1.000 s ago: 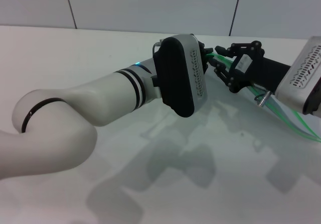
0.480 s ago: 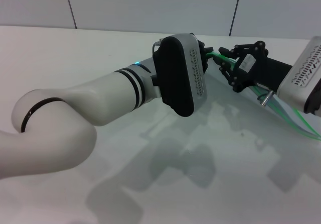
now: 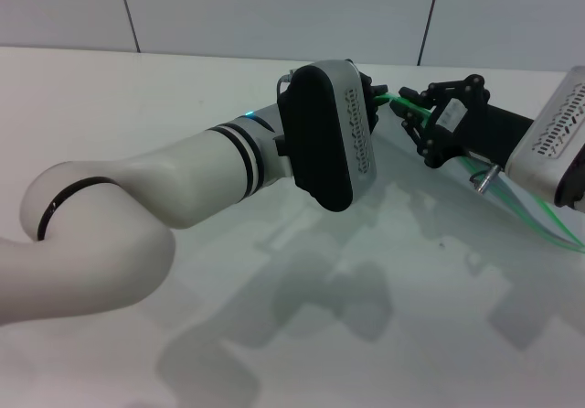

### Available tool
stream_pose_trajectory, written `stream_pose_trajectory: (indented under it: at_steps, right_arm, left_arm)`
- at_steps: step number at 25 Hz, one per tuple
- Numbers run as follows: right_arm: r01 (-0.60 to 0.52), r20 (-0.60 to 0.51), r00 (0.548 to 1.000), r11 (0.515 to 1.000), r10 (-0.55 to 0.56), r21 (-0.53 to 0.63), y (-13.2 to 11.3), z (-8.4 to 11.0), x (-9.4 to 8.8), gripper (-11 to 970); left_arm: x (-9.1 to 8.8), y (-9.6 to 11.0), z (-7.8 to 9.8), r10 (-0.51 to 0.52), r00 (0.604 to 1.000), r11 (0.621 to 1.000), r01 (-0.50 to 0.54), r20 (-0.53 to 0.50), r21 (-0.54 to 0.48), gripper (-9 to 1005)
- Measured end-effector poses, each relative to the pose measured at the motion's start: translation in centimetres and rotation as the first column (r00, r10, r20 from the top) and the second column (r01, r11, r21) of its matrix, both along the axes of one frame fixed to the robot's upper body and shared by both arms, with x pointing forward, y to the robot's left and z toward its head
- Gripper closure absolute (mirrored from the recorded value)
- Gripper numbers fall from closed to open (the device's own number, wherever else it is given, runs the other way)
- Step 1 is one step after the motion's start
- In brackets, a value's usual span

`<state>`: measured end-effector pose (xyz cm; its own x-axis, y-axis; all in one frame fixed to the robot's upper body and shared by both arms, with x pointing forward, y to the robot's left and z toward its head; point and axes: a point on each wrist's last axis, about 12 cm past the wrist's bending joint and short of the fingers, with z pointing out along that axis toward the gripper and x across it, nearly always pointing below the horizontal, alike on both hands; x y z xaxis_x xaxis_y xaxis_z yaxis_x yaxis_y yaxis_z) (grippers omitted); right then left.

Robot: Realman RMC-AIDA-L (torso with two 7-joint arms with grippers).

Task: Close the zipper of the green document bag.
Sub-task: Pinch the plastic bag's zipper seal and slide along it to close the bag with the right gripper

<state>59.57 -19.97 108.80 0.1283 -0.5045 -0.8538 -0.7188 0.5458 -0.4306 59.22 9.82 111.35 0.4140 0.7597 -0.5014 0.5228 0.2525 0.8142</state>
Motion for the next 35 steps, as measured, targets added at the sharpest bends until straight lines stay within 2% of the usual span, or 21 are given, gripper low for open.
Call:
stream_pose_trajectory:
  at_steps: [6,19,30,35]
  right_arm:
    - [-0.008,0.002,1.0,1.0,0.008,-0.002,0.2,0.0,-0.1,856]
    - [-0.011,-0.001,1.0,1.0,0.011,-0.005,0.2,-0.1,0.0,865]
    - [0.016,-0.009,1.0,1.0,-0.016,-0.019,-0.2,-0.4,0.0,877]
    - [0.048,-0.02,0.999,0.998,-0.048,-0.03,-0.8,-0.8,0.1,877]
  left_arm:
    - [0.0,0.1,-0.1,0.001,1.0,1.0,-0.001,-0.001,0.003,922]
    - [0.0,0.1,-0.1,0.003,1.0,1.0,-0.003,0.001,0.001,911]
    - [0.0,0.9,-0.1,0.031,0.999,0.999,-0.031,0.012,-0.01,901]
    - [-0.2,1.9,0.2,0.06,0.997,0.998,-0.059,0.04,-0.016,897]
